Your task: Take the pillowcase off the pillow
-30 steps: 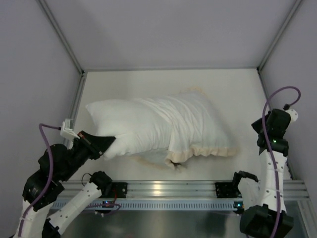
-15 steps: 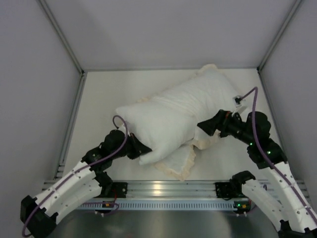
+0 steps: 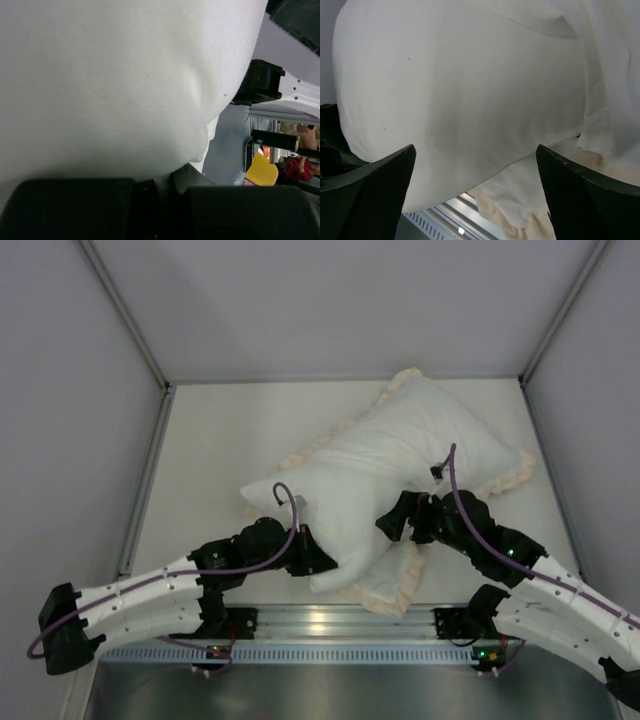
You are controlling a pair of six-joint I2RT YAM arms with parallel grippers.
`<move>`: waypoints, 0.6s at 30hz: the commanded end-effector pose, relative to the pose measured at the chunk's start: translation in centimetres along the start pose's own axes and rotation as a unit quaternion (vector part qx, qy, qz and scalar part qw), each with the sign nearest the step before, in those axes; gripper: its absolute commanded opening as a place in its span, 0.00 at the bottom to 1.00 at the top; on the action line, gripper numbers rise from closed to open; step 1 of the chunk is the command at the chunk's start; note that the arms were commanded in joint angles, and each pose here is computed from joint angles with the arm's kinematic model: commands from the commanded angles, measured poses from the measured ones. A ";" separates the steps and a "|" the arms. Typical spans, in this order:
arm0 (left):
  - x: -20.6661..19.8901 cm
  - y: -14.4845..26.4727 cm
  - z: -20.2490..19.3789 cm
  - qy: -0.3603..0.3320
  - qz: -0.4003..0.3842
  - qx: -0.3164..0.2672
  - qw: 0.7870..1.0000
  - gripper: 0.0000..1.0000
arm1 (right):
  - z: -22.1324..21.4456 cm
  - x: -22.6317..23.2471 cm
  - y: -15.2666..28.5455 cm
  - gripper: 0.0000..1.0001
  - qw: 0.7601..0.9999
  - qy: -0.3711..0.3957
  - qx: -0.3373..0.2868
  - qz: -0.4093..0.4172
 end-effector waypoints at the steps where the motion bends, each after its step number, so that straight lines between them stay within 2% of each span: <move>1: 0.9 0.3 -1.5 0.000 -0.023 -0.001 1.000 0.00 | 3.4 2.6 1.1 0.99 0.997 0.047 -0.050 0.030; 5: 3.5 0.6 -3.3 0.026 -0.013 0.005 1.000 0.00 | 7.9 5.8 2.3 0.99 0.987 0.131 -0.080 0.040; 8: 4.8 0.8 -4.2 0.038 -0.011 0.009 0.999 0.00 | 9.1 7.4 0.5 0.99 0.980 0.186 -0.060 0.038; 11: 5.2 1.0 -4.7 0.039 -0.016 0.009 0.999 0.00 | 12.2 9.5 -1.5 1.00 0.973 0.217 -0.072 0.009; 12: 5.3 1.0 -4.8 0.038 -0.018 0.010 0.999 0.00 | 12.0 9.4 -3.5 1.00 0.972 0.228 -0.051 -0.010; 14: 5.6 1.0 -5.1 0.039 -0.018 0.014 0.999 0.00 | 12.7 10.8 -4.5 1.00 0.965 0.256 -0.047 0.000; 15: 5.8 1.0 -5.3 0.038 -0.017 0.017 0.999 0.00 | 12.1 10.8 -6.1 1.00 0.963 0.269 -0.024 -0.002; 18: 6.8 0.9 -6.1 0.040 -0.011 0.025 0.999 0.00 | 12.5 10.9 -7.8 1.00 0.954 0.298 -0.021 -0.030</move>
Point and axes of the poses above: each gripper's point midway between its finger pads, its own y axis back along the fingers, its own x axis along the line the jaws close on, z = x × y, the point moved 4 cm from there along y, back along the fingers, and after that the axes turned 3 degrees about -y, right-handed, at the moved point
